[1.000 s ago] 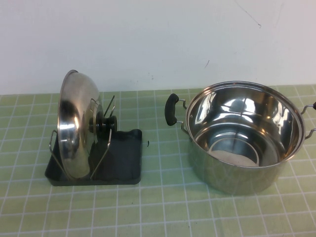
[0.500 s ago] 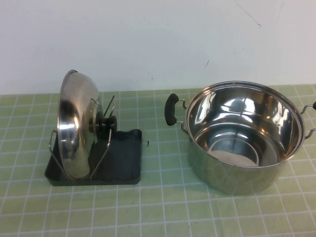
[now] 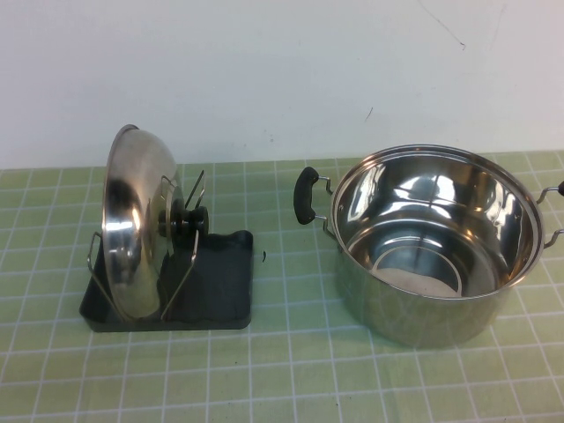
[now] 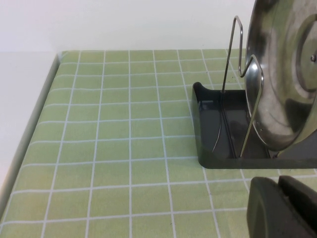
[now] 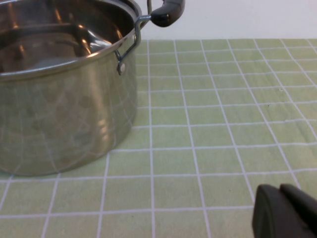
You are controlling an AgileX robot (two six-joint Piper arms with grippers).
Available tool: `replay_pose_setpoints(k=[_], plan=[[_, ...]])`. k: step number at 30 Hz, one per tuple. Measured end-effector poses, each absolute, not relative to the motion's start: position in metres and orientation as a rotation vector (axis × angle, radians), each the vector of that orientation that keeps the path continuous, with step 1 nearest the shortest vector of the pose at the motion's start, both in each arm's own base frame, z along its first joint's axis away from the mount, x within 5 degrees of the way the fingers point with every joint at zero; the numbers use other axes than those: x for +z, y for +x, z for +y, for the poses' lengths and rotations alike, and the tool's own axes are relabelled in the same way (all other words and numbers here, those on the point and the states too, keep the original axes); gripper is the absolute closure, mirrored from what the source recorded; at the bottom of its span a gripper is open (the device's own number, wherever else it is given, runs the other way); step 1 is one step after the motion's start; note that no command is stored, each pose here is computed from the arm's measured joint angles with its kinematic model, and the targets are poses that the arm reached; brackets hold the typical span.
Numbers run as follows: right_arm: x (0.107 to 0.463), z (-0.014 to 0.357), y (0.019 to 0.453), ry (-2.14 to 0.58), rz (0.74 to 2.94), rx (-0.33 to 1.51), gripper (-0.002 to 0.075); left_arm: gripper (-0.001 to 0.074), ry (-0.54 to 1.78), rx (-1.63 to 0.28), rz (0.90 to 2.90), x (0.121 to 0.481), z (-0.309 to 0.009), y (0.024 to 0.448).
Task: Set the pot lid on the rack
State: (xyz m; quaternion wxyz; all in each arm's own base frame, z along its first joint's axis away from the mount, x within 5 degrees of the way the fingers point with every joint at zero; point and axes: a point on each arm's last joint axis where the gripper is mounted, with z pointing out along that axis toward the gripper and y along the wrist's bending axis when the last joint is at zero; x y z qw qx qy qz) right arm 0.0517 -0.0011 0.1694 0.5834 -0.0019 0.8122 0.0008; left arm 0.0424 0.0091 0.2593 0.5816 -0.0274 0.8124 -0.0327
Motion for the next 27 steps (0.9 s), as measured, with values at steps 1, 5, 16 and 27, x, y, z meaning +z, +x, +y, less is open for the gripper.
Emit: replay_pose_setpoints(k=[1,5,16,27], plan=[[0.169,-0.001,0.052,-0.003,1.896,0.003,0.0727,0.0737,-0.064,-0.076,1.898,0.259,0.009,0.042],[0.169,-0.001,0.052,-0.003,1.896,0.003,0.0727,0.0737,-0.028,-0.06,1.883,0.25,0.008,0.045],[0.169,-0.001,0.052,-0.004,1.898,0.0,0.0727,0.0737,0.035,-0.022,1.791,0.187,-0.002,0.053],[0.169,-0.001,0.052,-0.004,1.898,0.0,0.0727,0.0737,-0.016,-0.049,1.823,0.178,-0.002,0.053]])
